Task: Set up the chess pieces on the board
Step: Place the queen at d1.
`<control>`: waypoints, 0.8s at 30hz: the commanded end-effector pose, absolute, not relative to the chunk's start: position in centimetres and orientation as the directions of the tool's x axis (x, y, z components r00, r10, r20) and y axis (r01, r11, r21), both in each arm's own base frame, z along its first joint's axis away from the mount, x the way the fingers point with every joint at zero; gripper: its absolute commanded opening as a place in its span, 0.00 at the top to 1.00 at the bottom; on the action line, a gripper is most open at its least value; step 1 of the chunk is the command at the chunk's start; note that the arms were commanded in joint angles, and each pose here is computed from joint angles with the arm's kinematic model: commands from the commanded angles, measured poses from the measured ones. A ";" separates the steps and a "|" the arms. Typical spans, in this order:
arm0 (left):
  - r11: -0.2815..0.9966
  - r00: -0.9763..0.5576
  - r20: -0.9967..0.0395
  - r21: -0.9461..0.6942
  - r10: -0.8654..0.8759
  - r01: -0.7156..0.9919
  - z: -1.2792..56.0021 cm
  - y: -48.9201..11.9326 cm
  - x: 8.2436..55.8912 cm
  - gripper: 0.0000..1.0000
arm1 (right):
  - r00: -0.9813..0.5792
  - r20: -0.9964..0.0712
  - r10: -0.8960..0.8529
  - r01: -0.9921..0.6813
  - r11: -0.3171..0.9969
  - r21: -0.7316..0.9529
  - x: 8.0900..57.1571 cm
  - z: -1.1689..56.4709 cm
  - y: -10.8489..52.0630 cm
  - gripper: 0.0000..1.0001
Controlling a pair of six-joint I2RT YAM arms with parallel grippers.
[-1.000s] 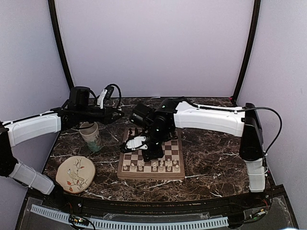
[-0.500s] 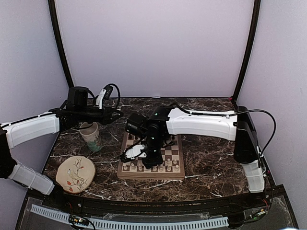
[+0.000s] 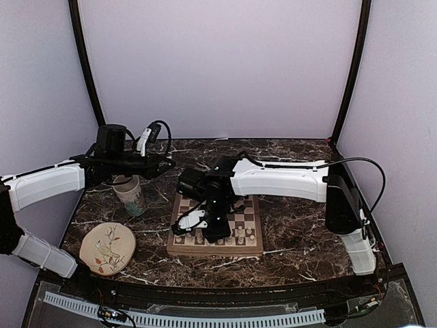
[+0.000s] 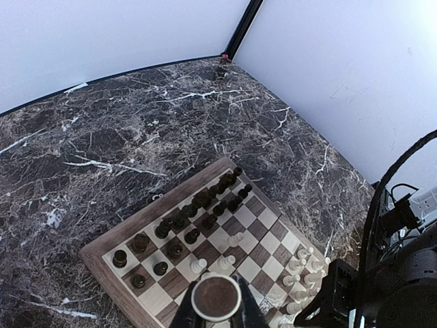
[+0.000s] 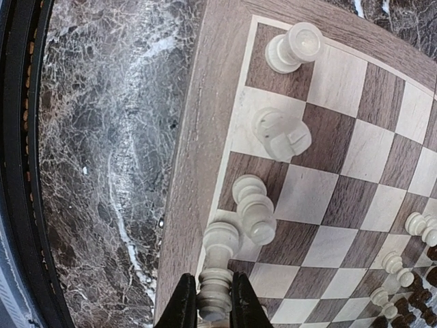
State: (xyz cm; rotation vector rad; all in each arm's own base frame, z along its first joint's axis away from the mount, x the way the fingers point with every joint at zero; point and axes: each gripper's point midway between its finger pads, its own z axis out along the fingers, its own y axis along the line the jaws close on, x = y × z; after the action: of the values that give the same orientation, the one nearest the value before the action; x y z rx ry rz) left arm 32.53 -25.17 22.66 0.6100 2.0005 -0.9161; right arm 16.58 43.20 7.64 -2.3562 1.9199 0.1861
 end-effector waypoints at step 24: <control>0.593 -0.530 -0.842 -0.379 0.097 0.711 22.5 -25.3 31.8 0.92 | 0.180 -0.149 -0.972 -0.983 -0.171 -0.073 17.8 8.5 43.8 0.69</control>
State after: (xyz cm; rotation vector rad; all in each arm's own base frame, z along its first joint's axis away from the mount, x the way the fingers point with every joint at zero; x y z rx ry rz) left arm 32.34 -25.22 22.44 0.6154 2.0045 -0.9251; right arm 17.37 42.97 6.83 -2.3343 1.9536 0.1128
